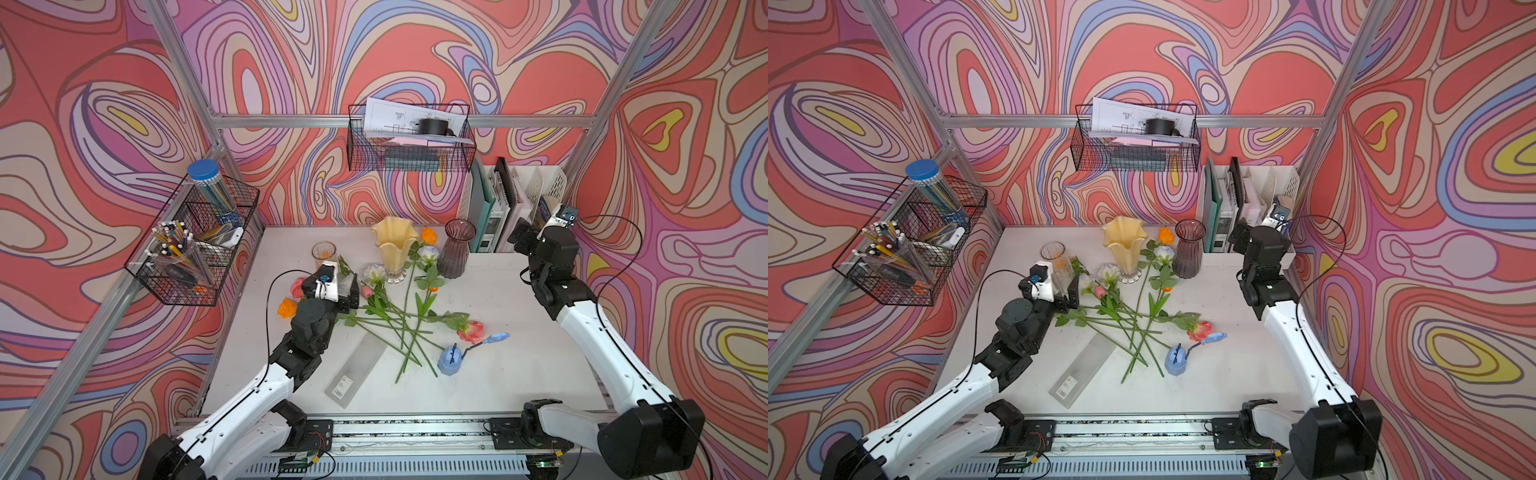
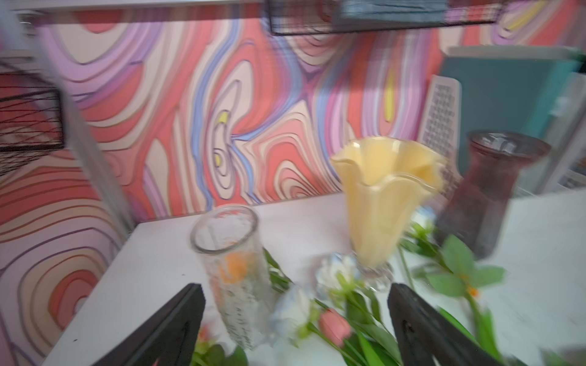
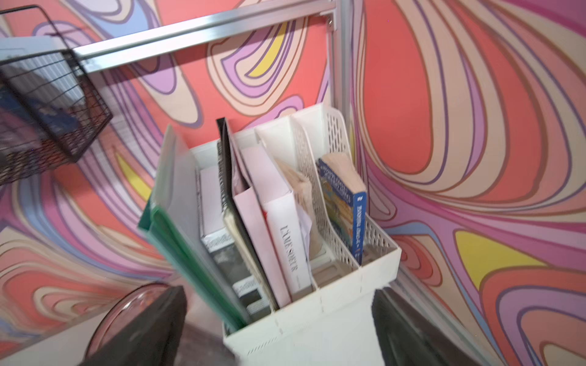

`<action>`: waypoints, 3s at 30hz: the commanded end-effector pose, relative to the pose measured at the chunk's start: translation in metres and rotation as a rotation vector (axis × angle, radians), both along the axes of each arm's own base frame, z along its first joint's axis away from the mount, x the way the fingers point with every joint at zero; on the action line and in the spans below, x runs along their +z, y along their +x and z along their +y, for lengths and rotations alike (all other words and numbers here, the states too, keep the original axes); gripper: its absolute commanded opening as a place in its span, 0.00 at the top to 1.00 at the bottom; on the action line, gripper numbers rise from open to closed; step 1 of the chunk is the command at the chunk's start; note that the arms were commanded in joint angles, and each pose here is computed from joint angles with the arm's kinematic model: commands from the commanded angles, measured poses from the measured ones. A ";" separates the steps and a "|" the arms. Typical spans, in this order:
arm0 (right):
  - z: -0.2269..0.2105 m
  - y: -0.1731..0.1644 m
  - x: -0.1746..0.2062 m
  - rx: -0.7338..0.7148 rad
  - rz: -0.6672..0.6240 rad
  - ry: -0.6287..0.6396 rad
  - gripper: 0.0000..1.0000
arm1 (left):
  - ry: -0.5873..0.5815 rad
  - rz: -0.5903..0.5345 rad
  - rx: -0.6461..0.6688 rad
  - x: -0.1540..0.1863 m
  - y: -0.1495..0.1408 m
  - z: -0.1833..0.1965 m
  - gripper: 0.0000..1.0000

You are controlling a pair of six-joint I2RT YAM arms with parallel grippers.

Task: Arrange the flowers in different vases according to their colors
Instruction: Move the distractor to the center of the board.

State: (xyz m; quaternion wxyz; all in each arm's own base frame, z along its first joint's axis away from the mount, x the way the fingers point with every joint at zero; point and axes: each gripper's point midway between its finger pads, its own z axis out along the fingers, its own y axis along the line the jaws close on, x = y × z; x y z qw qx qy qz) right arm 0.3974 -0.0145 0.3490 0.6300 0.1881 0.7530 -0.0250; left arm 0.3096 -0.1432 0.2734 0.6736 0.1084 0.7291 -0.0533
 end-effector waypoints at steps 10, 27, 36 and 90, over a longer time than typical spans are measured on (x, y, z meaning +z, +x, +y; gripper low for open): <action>0.249 -0.142 -0.072 0.681 0.544 0.163 0.19 | -0.169 0.852 -0.055 -0.117 -0.126 -0.043 0.53; 0.309 -0.230 -0.167 0.758 0.871 0.074 0.17 | -0.121 1.060 0.053 -0.206 -0.181 -0.050 0.39; 0.290 -0.247 -0.194 0.703 1.017 0.003 0.12 | -0.044 1.059 0.167 -0.245 -0.183 -0.022 0.33; 0.221 -0.252 -0.271 0.360 1.147 0.031 0.02 | -0.107 1.168 -0.093 -0.234 -0.186 -0.107 0.61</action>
